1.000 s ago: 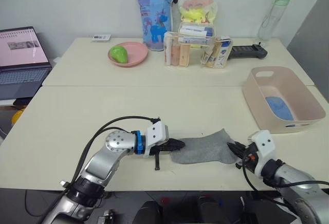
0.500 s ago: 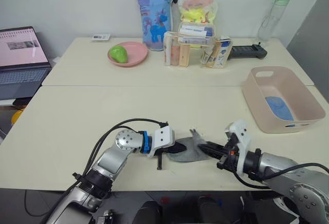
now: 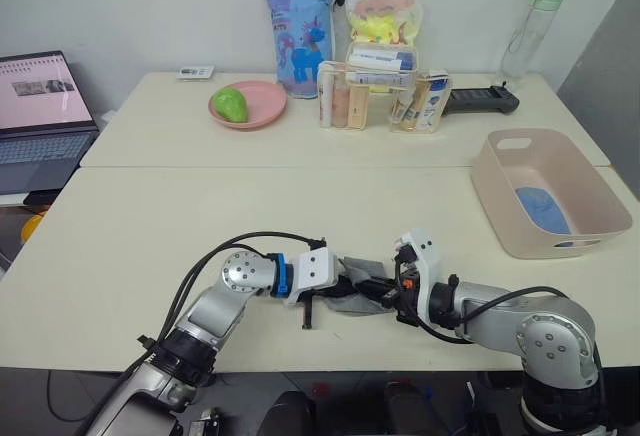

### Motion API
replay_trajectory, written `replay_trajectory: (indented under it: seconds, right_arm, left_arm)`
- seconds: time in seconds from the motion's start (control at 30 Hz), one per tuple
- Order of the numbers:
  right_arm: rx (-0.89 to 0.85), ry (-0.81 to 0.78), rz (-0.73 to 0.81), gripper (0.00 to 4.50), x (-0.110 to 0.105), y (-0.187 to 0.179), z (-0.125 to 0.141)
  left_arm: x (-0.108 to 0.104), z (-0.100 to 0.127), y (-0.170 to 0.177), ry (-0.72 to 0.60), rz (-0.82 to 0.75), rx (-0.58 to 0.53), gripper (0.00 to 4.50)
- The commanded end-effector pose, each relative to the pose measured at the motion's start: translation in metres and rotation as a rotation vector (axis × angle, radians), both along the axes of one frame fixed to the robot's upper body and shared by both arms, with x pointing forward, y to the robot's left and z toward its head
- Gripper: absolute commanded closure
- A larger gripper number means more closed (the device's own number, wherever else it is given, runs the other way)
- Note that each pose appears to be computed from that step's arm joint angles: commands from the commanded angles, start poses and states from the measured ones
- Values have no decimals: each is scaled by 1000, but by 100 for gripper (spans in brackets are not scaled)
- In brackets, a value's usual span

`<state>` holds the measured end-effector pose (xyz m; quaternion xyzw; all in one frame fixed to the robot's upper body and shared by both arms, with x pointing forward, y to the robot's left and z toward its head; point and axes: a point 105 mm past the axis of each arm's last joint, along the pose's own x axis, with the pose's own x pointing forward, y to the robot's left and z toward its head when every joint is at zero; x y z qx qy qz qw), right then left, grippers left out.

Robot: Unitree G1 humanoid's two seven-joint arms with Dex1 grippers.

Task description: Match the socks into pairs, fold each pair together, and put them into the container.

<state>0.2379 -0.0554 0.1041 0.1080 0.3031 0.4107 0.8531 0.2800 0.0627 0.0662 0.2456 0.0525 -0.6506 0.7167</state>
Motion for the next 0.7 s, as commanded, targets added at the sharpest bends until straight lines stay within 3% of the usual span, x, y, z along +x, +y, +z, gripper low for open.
replay_trajectory:
  seconds: [0.03, 0.2, 0.27, 0.37, 0.47, 0.6, 0.7]
  right_arm:
    - [54, -93, 38, 294, -4, 0, 28]
    - [138, -174, 63, 128, -5, -10, 58]
    - [177, -198, 70, 128, -5, -14, 70]
    - [82, -234, 22, 128, 6, -24, 67]
    - [-41, -263, 33, 192, 11, -28, 52]
    - [-115, -304, 163, 332, 3, -18, 34]
    - [-110, -300, 276, 443, -8, -5, 21]
  left_arm:
    - [13, 14, 11, -3, 87, -42, 450]
    - [15, 26, 18, 25, 128, -99, 450]
    - [12, 30, 20, 34, 125, -110, 450]
    - [11, 34, 27, 38, 146, -114, 450]
    - [17, 42, 36, 27, 198, -132, 450]
    - [21, 55, 47, -2, 220, -147, 450]
    - [8, 70, 44, 1, 135, -157, 450]
